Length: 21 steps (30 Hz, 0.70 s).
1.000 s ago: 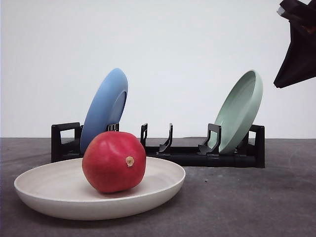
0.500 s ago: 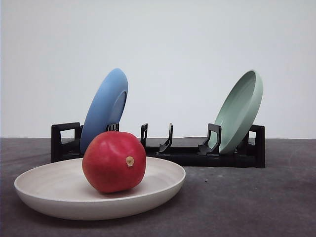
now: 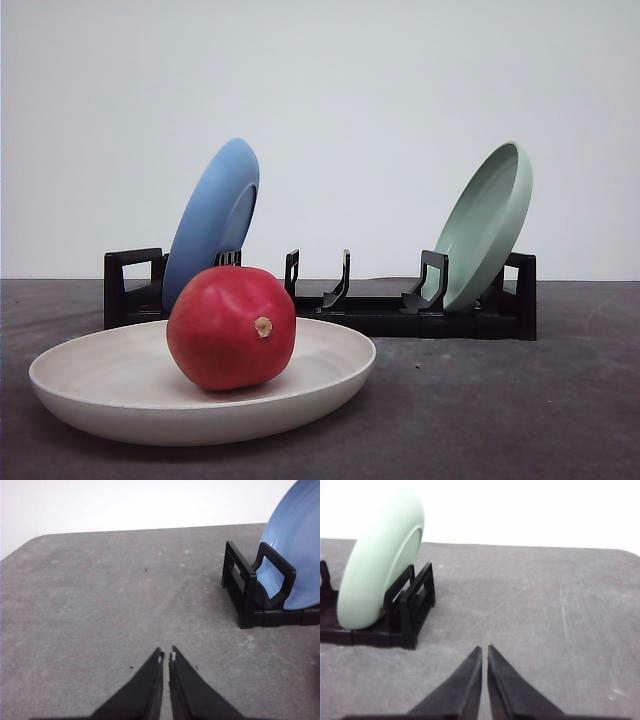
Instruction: Place pomegranate in white plate
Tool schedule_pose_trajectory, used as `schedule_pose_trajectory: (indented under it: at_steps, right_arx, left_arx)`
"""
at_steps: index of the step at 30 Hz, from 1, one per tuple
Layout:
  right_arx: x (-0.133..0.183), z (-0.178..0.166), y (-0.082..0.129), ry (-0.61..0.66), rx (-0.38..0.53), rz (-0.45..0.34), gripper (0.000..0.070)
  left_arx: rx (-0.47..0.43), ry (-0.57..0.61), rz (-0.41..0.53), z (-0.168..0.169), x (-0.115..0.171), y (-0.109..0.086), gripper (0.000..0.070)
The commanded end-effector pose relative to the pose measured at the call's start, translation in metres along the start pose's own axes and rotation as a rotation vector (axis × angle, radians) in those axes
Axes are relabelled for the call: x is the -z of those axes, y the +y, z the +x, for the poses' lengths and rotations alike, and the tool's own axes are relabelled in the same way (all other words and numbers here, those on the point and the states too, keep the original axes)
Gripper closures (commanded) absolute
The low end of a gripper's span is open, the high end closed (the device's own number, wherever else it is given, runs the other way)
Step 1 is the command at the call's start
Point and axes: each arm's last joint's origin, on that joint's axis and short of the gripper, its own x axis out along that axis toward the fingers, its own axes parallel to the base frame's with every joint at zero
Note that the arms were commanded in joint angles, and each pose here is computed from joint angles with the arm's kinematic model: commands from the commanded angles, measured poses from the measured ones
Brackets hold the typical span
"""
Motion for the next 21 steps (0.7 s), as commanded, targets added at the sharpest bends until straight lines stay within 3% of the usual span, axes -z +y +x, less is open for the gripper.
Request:
schedule_pose_trajectory:
  at_steps: [1,21]
  right_arx:
    - [0.0000,0.0004,-0.0004,-0.009,0.006,0.015,0.0687]
    - [-0.0006,0.0004,0.0001,-0.015,-0.004,0.015,0.0687]
  left_arx:
    - [0.002,0.011,0.014,0.0010,0.0036,-0.0003,0.0700]
    - [0.002,0.011,0.014,0.0010,0.0037,-0.0003,0.0700]
